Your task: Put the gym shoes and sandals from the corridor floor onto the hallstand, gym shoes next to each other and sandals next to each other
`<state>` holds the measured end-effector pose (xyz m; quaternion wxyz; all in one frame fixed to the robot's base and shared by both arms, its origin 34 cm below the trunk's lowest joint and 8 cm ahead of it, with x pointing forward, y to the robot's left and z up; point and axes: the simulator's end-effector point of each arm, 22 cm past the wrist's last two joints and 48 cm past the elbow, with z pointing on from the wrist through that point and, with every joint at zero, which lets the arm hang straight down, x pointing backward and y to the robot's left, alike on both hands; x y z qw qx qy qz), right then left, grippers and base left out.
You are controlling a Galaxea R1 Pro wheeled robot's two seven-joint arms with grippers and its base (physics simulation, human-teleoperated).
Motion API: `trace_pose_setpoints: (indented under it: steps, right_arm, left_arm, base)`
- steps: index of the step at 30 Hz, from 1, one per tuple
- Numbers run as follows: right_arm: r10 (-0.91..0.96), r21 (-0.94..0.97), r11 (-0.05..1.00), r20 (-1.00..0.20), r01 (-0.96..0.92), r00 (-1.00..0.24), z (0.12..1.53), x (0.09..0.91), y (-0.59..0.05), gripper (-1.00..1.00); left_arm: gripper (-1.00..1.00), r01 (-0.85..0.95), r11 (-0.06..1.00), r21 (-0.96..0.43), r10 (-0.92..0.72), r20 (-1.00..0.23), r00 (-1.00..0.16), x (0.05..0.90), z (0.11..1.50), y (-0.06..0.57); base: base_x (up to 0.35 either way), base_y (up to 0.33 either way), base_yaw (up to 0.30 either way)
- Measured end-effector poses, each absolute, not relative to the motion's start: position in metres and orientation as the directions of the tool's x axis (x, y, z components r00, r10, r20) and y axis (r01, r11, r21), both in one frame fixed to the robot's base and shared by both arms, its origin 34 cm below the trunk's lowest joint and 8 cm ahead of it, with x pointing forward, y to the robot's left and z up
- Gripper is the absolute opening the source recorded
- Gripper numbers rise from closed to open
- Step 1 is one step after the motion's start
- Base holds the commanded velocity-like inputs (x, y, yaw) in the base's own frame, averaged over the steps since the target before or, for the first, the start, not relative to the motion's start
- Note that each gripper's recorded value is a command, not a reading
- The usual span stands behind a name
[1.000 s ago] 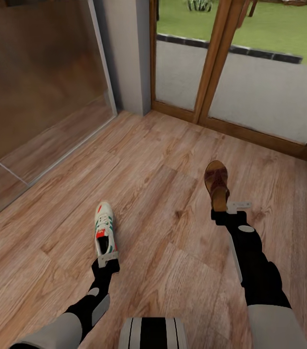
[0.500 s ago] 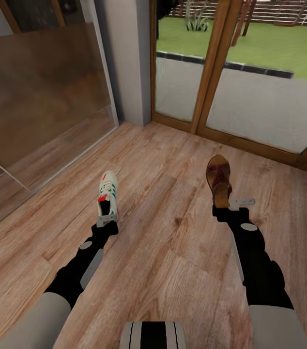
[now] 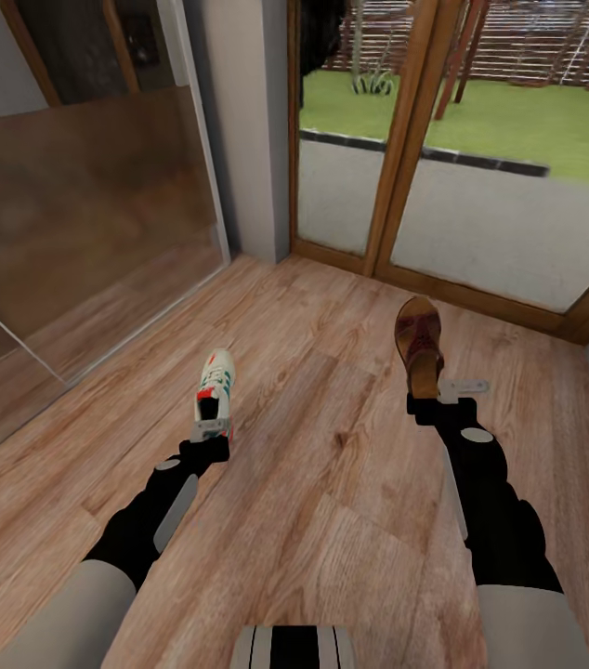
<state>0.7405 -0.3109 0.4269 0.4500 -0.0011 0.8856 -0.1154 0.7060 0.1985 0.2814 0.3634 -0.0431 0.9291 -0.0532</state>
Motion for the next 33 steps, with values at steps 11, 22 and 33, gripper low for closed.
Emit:
trace_pose_setpoints:
  steps: [11,22,33]
  right_arm:
    - [-0.105,-0.198,0.973,-0.831,0.114,-0.546,0.468,0.744,-0.311,-1.00]
    - [-0.105,-0.190,0.974,-0.863,0.126,-0.494,0.510,0.744,-0.311,-1.00]
    - [-0.105,-0.182,0.974,-0.892,0.138,-0.439,0.553,0.742,-0.311,-1.00]
  left_arm:
    - [-1.00,-0.033,0.991,-0.133,-0.118,-0.712,-0.692,0.718,0.321,0.198]
    - [-1.00,-0.024,0.990,-0.136,-0.119,-0.752,-0.649,0.727,0.361,0.197]
    - [-1.00,-0.013,0.990,-0.138,-0.118,-0.791,-0.601,0.735,0.403,0.196]
  base:
    - [0.000,0.000,0.000]
    - [0.000,0.000,0.000]
    - [0.000,0.000,0.000]
